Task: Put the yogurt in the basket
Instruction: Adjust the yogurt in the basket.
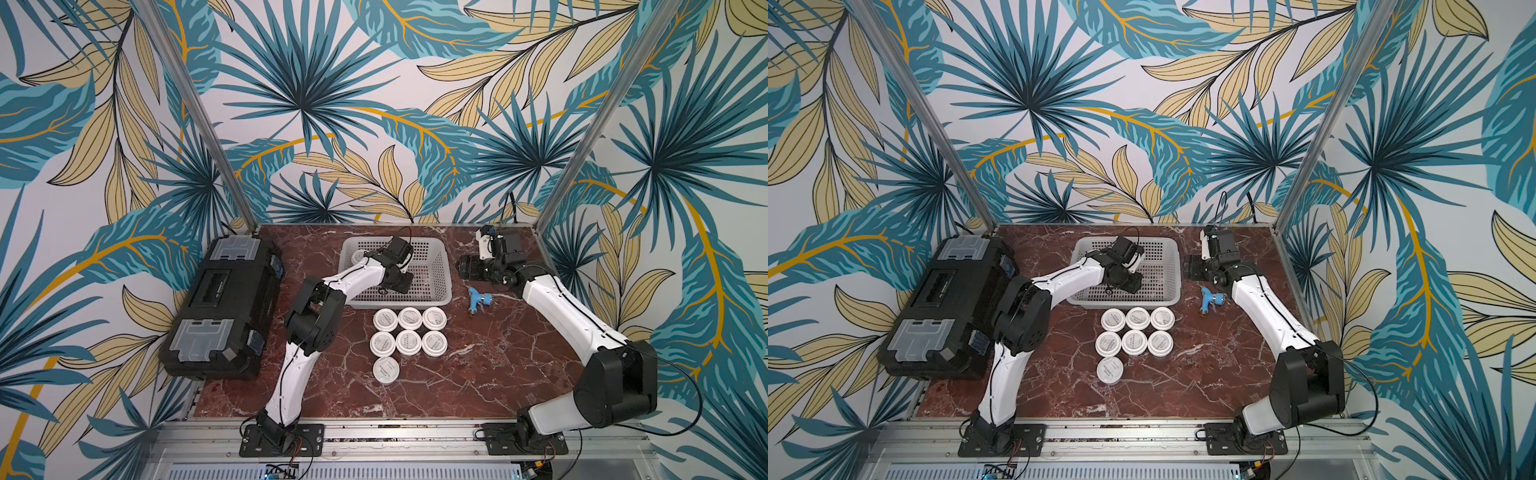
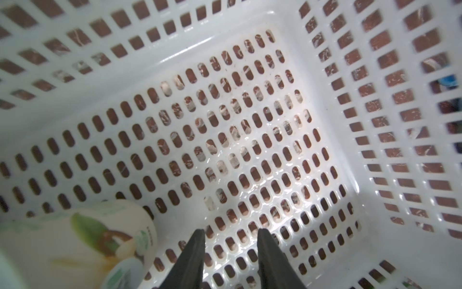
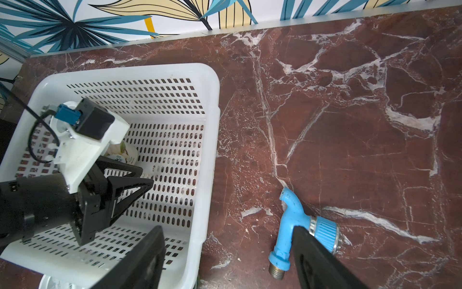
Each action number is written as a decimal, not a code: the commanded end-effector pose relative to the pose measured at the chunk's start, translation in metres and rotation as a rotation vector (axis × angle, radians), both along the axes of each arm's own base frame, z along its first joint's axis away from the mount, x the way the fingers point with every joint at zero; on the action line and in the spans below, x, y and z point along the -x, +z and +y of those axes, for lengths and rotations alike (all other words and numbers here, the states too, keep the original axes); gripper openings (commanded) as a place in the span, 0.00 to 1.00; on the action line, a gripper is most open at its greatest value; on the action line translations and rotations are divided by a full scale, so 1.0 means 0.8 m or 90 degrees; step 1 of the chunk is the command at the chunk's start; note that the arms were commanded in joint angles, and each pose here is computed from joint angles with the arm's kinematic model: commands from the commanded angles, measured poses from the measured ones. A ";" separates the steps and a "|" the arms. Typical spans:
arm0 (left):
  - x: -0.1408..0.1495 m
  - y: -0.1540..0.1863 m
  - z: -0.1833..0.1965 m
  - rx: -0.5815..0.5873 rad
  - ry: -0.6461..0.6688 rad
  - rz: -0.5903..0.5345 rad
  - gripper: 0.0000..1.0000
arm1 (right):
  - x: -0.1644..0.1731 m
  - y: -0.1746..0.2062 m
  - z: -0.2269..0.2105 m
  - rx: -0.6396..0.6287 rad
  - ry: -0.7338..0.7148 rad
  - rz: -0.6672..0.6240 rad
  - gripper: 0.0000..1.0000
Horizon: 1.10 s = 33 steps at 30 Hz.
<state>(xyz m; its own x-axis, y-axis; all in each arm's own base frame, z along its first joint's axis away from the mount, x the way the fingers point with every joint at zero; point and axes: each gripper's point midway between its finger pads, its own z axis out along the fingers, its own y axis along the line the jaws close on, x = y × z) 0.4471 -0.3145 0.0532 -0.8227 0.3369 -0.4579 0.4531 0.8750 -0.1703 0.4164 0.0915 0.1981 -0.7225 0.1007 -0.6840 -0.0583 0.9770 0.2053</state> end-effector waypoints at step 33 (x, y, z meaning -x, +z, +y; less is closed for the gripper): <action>0.059 0.029 0.031 -0.029 0.021 0.012 0.49 | 0.003 -0.011 -0.002 0.003 0.007 0.007 0.84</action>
